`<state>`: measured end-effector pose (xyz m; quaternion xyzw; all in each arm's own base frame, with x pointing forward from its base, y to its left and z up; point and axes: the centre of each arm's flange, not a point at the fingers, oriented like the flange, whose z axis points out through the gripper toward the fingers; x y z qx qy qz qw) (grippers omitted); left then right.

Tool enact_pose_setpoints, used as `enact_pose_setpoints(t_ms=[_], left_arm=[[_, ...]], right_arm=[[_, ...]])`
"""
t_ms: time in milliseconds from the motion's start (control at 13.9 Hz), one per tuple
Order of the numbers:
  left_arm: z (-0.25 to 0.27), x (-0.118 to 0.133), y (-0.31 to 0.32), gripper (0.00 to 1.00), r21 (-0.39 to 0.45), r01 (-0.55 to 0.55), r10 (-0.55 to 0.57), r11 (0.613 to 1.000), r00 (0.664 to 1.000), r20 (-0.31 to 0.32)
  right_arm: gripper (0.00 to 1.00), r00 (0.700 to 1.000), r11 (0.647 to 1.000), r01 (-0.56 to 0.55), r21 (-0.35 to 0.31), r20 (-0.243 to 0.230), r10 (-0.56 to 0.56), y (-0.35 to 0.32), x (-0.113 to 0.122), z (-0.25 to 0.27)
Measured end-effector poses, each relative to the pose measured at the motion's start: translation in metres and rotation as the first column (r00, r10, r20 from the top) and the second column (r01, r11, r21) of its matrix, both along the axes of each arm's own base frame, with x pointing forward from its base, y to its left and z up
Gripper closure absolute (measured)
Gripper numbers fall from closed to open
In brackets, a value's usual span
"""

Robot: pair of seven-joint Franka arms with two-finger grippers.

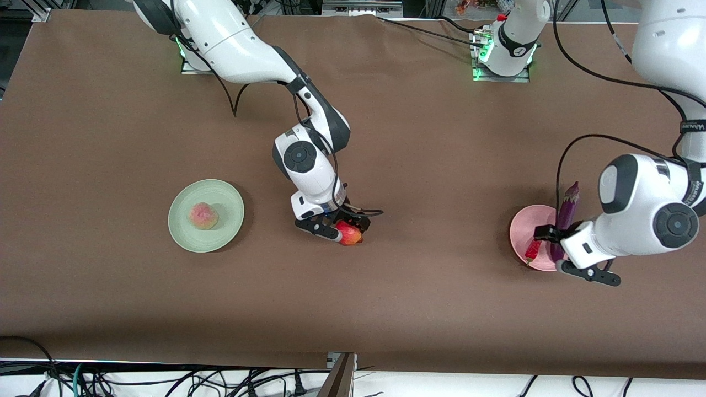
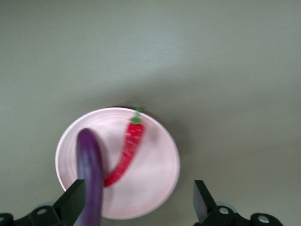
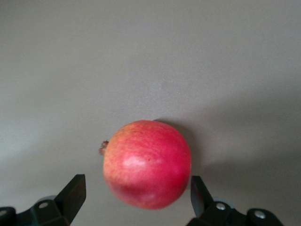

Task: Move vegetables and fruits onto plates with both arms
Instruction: 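Release the eggplant and raise the left gripper while the right gripper lifts the apple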

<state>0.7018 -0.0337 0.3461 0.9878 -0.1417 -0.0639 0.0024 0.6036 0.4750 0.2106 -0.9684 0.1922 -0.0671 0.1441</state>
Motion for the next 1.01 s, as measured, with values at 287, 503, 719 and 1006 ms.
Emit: enact_pose_setpoints(t_ms=[287,503,719,1006], left_arm=[[0.085,-0.026,-0.057,0.0,0.096,-0.07,0.068,0.993,0.997,0.024],[0.152,-0.049,-0.061,0.0,0.118,-0.166,0.158,0.979,0.985,0.071],[0.215,-0.075,-0.053,0.0,-0.02,-0.256,0.257,0.966,0.96,0.108],[0.249,-0.139,-0.007,0.0,-0.022,-0.355,0.355,0.935,0.927,0.126]], right_arm=[[0.13,1.0,1.0,-0.002,-0.009,0.004,0.002,-0.001,0.002,-0.015],[0.16,1.0,0.999,-0.016,-0.029,0.02,0.017,-0.004,0.006,-0.013],[0.16,0.998,0.995,-0.047,-0.086,-0.037,0.044,-0.026,0.022,0.004],[0.16,0.964,0.96,-0.222,-0.172,-0.187,0.19,-0.094,0.044,0.078]])
